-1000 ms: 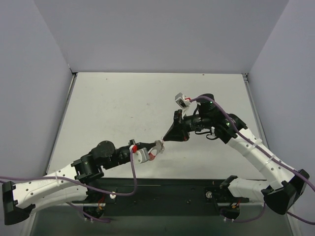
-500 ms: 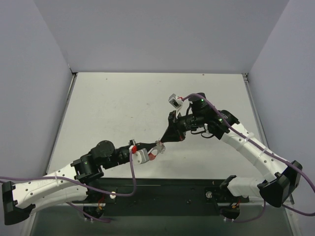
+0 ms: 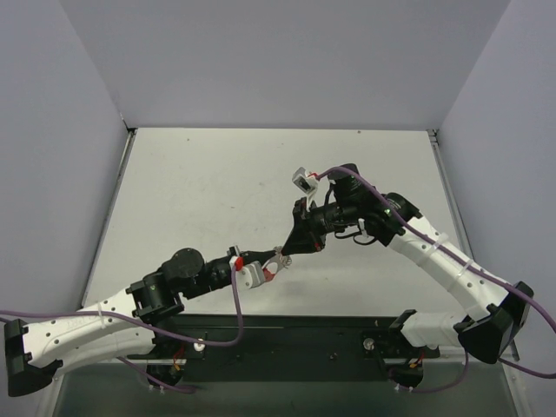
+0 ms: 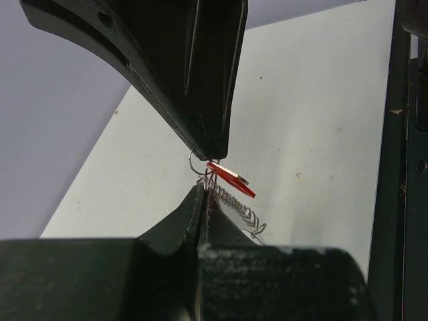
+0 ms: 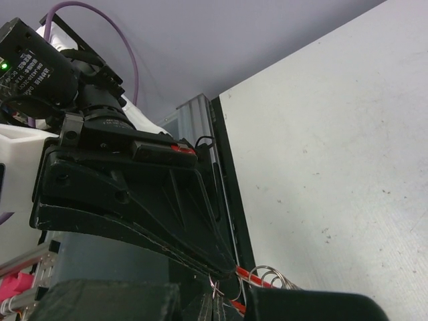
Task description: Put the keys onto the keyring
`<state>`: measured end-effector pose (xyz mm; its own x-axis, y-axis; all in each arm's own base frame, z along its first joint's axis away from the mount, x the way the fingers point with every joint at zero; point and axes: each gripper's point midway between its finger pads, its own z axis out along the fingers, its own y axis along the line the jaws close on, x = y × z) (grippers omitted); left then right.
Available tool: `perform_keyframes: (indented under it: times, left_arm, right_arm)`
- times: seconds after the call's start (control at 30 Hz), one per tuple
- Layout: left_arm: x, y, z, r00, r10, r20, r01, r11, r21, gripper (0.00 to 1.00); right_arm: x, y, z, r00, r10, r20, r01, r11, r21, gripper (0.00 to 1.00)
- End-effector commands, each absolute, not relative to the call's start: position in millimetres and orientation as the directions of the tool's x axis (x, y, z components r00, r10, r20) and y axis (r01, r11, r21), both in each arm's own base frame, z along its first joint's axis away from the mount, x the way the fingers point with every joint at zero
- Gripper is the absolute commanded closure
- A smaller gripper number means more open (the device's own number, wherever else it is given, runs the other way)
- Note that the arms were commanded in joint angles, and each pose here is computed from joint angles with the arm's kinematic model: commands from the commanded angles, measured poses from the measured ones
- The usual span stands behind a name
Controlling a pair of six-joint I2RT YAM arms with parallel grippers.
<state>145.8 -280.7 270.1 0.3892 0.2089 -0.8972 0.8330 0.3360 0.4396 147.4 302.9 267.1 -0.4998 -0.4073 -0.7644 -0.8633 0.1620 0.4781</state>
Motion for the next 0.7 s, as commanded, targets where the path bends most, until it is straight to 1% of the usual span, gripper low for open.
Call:
perform_keyframes:
  times: [0.0,0.1,0.27,0.57,0.67]
  left_arm:
    - [154.6,-275.9,318.7,0.44,0.127,-0.889,0.782,0.432,0.449,1.0]
    - [157.3,-274.1,320.9,0.437,0.129,-0.89,0.773,0.452,0.445,1.0]
    - [163.7,-271.0,325.3,0.439,0.122,-0.89,0.749,0.497,0.437,1.0]
    - [168.5,-277.0,329.9,0.456,0.123,-0.882,0.735,0.506,0.451,1.0]
    - [168.7,-274.3,337.2,0.465,0.086,-0.881,0.726,0.533,0.435,1.0]
  right_arm:
    - [142.8,305.3,283.7,-0.469,-0.398,-0.789,-0.88,0.128,0.458,1.0]
    - [141.0,306.9,285.9,-0.47,-0.399,-0.787,-0.879,0.128,0.46,1.0]
    - [144.3,313.9,288.0,-0.512,-0.392,-0.764,-0.858,0.185,0.479,1.0]
    - [139.6,328.1,288.1,-0.529,-0.398,-0.749,-0.848,0.209,0.488,1.0]
    - [142.5,328.7,284.0,-0.535,-0.401,-0.743,-0.844,0.23,0.484,1.0]
